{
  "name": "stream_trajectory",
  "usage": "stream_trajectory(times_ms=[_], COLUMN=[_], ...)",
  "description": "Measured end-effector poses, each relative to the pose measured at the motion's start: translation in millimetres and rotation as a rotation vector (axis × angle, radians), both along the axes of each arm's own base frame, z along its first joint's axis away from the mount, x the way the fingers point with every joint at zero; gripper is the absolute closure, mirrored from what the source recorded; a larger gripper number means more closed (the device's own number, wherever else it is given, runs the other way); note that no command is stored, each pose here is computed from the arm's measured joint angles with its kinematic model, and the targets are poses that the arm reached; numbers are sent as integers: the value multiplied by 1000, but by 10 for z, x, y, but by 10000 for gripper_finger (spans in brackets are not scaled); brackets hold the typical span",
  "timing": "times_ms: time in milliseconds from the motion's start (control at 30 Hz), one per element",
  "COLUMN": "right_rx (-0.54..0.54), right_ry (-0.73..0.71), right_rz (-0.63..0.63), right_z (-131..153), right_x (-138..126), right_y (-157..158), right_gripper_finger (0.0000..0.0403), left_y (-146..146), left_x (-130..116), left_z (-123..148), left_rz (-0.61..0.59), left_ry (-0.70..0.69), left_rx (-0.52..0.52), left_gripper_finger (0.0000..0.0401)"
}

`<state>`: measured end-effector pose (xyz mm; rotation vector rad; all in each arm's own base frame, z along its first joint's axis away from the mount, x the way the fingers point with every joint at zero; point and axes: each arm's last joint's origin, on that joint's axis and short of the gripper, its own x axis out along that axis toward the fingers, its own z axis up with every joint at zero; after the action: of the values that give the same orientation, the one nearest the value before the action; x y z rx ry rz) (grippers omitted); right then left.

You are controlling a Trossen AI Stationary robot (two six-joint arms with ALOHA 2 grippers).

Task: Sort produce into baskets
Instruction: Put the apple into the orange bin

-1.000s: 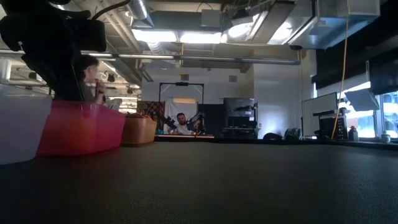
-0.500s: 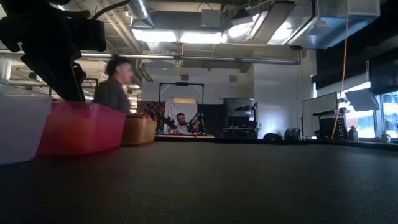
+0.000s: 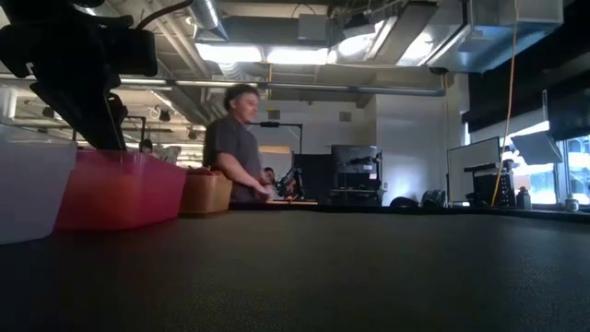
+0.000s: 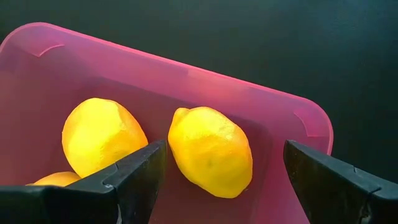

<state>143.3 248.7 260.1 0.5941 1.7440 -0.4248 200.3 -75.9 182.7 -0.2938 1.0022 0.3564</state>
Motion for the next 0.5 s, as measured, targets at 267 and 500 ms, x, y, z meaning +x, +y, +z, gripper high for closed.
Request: stream_trajectory(times_ms=[267, 500], right_rx=[88, 163], right_ry=[-43, -182], right_rz=[-6, -6], right_z=[-3, 20], right_x=[38, 122], right_y=[103, 200], right_gripper_finger=[12, 13], left_y=[0, 0], left_x=[0, 0], left_z=[0, 0], left_rz=[-3, 4], left_ry=[1, -1], left_rx=[2, -2], left_gripper_finger=[86, 86])
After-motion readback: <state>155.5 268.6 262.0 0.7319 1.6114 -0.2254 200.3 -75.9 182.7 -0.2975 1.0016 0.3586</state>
